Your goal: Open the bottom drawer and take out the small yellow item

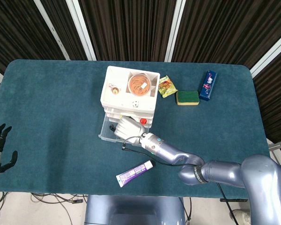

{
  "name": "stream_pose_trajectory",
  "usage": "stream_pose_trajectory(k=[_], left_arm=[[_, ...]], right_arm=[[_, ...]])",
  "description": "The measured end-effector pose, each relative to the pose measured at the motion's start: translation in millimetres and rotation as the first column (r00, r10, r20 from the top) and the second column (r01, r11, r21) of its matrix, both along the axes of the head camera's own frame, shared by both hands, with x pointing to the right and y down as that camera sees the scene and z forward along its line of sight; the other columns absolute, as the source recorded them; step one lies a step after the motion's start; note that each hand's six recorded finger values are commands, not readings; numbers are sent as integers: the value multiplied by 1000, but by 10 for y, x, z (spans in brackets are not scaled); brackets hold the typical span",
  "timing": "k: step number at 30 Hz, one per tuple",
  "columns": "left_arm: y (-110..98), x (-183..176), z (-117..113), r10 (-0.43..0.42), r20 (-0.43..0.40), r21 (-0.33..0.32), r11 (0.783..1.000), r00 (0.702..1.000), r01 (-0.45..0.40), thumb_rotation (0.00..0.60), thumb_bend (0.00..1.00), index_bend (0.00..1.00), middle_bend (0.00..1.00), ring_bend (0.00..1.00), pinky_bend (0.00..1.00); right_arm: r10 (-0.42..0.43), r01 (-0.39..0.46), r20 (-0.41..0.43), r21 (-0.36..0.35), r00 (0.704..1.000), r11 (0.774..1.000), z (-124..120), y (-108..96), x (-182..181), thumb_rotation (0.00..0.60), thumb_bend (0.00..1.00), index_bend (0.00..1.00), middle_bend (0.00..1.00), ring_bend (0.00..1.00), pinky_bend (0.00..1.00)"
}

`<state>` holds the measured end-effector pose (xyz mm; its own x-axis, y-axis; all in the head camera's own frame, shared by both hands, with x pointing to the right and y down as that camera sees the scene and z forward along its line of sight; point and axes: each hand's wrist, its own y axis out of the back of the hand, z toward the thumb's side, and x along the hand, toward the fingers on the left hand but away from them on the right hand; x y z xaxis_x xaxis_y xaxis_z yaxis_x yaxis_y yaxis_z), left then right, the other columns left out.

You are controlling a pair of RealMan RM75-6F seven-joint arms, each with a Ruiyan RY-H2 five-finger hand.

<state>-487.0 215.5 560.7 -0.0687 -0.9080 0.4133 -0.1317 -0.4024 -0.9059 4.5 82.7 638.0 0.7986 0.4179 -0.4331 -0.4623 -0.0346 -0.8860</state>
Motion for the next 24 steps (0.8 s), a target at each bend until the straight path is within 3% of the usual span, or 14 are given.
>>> stream_pose_trajectory(k=[14,24], left_arm=[[-26,-11,-10,8,15,8,1000,1000,-8,600,438,55,0,0,0],[-21,-10,-13,4,12,8,1000,1000,-5,600,438,55,0,0,0]], right_arm=[[-45,43,-34,-55,998,998,169,77,-123,600,181,250,1000,1000,1000],[-63,64,-59,0,996,998,212,35,-112,600,181,265,1000,1000,1000]])
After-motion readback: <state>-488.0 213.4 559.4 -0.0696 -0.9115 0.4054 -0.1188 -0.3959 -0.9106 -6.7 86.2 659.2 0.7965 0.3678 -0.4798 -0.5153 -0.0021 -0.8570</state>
